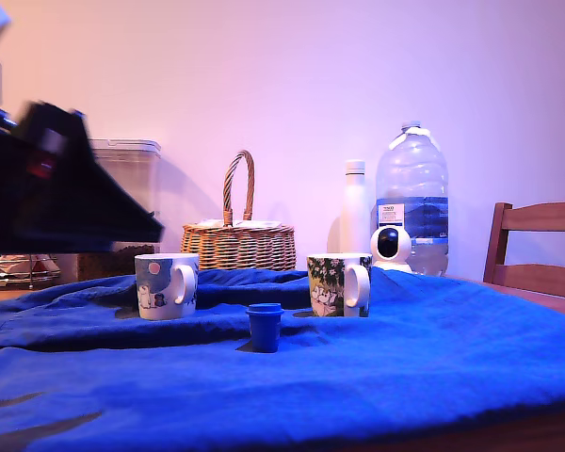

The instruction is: Pick up the coffee capsules on the table and drop them inside the coffee cup

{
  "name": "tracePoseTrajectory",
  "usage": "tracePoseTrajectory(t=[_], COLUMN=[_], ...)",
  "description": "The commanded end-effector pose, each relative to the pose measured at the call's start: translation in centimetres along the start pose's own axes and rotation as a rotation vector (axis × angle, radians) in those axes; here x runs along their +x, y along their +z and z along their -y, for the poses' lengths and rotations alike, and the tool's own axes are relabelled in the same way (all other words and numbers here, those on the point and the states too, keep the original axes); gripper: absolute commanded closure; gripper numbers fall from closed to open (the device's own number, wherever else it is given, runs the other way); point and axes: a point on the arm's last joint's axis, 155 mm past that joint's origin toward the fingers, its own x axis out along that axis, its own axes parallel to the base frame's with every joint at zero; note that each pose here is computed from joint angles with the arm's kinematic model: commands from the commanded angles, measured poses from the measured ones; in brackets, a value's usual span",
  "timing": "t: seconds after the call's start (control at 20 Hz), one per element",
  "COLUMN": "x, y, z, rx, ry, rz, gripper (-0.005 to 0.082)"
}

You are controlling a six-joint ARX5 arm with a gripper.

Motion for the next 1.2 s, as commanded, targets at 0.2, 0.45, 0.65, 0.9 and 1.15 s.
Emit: tracePoseTrajectory(t=[0.2,0.45,0.65,0.9,1.15], x=[1.8,3.0,3.5,4.7,6.6], y=[-1.2,-1.5,-1.3,-1.8,-2.2], z=[-0.3,-0.5,-0.7,-1.0,-0.9], rx=[0.010,0.012,0.003,-0.010,-0.012], ry=[-0.003,-0.007,0.001,0.007,0.002], rz=[0.009,0.040,0.056,0.039,0.010], gripper=[0.0160,0.0160,0.0160,0.0160,0.0161])
